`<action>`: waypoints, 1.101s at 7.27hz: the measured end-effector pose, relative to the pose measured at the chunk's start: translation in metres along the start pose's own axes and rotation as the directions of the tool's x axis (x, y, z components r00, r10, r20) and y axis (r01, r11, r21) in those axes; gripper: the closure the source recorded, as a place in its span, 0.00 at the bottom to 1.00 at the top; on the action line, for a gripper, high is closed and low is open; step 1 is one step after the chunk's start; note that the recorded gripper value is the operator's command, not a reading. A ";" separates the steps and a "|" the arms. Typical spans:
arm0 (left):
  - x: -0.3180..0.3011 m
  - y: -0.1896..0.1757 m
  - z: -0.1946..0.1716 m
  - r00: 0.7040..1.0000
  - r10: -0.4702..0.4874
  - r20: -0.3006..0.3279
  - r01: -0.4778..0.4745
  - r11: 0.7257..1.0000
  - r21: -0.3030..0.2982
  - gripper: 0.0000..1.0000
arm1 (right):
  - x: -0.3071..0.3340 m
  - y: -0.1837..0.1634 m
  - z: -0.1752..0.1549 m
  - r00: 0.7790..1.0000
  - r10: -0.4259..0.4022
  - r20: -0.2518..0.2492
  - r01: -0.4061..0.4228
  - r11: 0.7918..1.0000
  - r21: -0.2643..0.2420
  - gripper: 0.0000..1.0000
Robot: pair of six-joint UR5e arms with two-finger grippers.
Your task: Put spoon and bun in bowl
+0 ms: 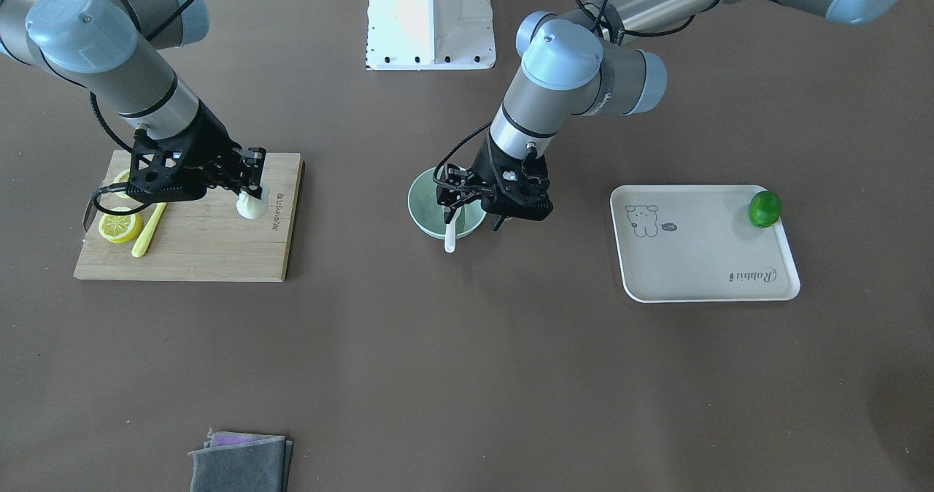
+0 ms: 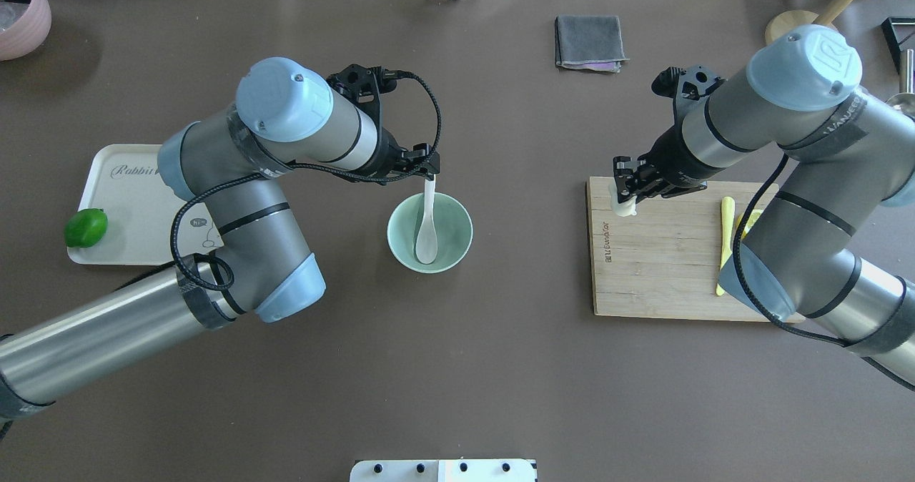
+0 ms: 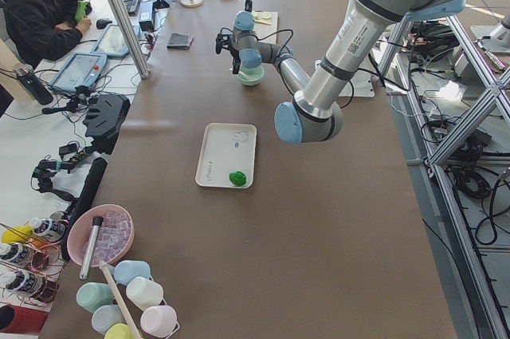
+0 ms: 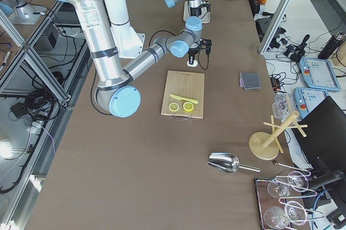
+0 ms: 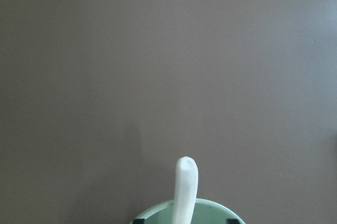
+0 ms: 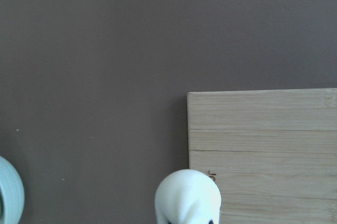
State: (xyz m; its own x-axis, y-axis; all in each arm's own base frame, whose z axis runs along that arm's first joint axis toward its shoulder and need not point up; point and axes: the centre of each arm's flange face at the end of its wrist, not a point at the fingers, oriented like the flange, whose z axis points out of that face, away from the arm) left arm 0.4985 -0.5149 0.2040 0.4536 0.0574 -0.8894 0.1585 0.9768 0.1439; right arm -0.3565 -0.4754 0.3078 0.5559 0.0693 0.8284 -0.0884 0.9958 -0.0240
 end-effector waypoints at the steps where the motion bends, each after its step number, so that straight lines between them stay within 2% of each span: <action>1: -0.036 -0.025 -0.024 0.999 0.047 0.020 -0.047 0.999 -0.002 0.02 | -0.025 0.000 -0.006 0.999 0.015 0.028 -0.015 1.000 0.005 1.00; 3: -0.131 -0.065 -0.066 0.983 0.139 0.121 -0.143 0.989 0.031 0.02 | -0.084 0.004 -0.013 0.998 0.016 0.055 -0.017 1.000 0.016 1.00; 5: -0.212 -0.083 -0.098 0.945 0.231 0.229 -0.251 0.966 0.060 0.02 | -0.148 0.011 0.000 0.998 0.003 0.065 -0.006 0.999 0.036 1.00; 7: -0.272 -0.097 -0.127 0.930 0.221 0.294 -0.254 0.964 0.079 0.02 | -0.207 0.025 0.025 0.998 -0.005 0.068 0.001 0.997 0.071 1.00; 8: -0.283 -0.099 -0.133 0.928 0.212 0.306 -0.248 0.965 0.083 0.02 | -0.225 0.035 0.043 0.997 -0.006 0.071 0.000 0.997 0.083 1.00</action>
State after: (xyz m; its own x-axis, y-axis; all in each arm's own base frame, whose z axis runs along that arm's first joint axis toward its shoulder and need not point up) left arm 0.2379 -0.6003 0.3842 0.7227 0.1977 -0.6623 0.1130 0.9115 0.3954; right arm -0.5206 -0.4587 0.1446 0.4961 0.0586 0.8663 -0.1565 0.9874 0.0229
